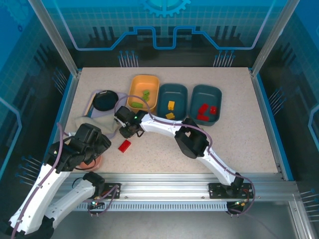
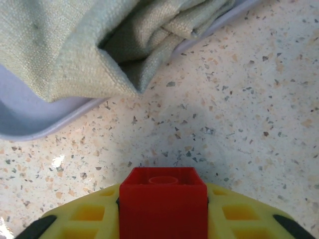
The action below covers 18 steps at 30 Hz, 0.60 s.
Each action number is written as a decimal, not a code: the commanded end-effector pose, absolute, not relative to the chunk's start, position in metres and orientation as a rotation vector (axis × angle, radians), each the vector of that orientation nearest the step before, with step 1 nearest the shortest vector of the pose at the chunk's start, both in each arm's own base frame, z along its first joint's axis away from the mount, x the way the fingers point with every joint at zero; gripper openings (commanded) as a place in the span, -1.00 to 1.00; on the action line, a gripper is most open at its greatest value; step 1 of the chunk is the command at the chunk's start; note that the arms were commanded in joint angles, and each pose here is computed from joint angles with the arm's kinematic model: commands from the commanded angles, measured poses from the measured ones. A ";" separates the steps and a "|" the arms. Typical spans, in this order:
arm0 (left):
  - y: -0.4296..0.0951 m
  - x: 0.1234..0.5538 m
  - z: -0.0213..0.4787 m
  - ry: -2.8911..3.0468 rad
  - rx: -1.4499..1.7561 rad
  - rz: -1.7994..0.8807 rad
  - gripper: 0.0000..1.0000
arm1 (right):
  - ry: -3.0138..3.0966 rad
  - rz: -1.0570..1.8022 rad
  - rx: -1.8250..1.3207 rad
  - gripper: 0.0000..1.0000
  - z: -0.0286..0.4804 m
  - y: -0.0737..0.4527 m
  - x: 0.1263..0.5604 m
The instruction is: Sort the legos into containers by color
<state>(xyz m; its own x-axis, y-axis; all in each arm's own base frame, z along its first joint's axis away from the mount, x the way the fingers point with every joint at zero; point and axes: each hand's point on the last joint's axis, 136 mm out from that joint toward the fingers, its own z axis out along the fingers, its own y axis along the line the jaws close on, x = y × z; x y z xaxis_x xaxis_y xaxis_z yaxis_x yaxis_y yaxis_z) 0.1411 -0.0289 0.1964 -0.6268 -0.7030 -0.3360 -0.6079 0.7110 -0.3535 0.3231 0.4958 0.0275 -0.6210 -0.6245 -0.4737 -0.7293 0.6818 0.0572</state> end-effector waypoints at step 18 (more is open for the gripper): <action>-0.243 0.282 0.229 2.528 -0.302 -1.002 0.49 | 2.613 0.001 0.012 -0.52 0.156 0.127 0.383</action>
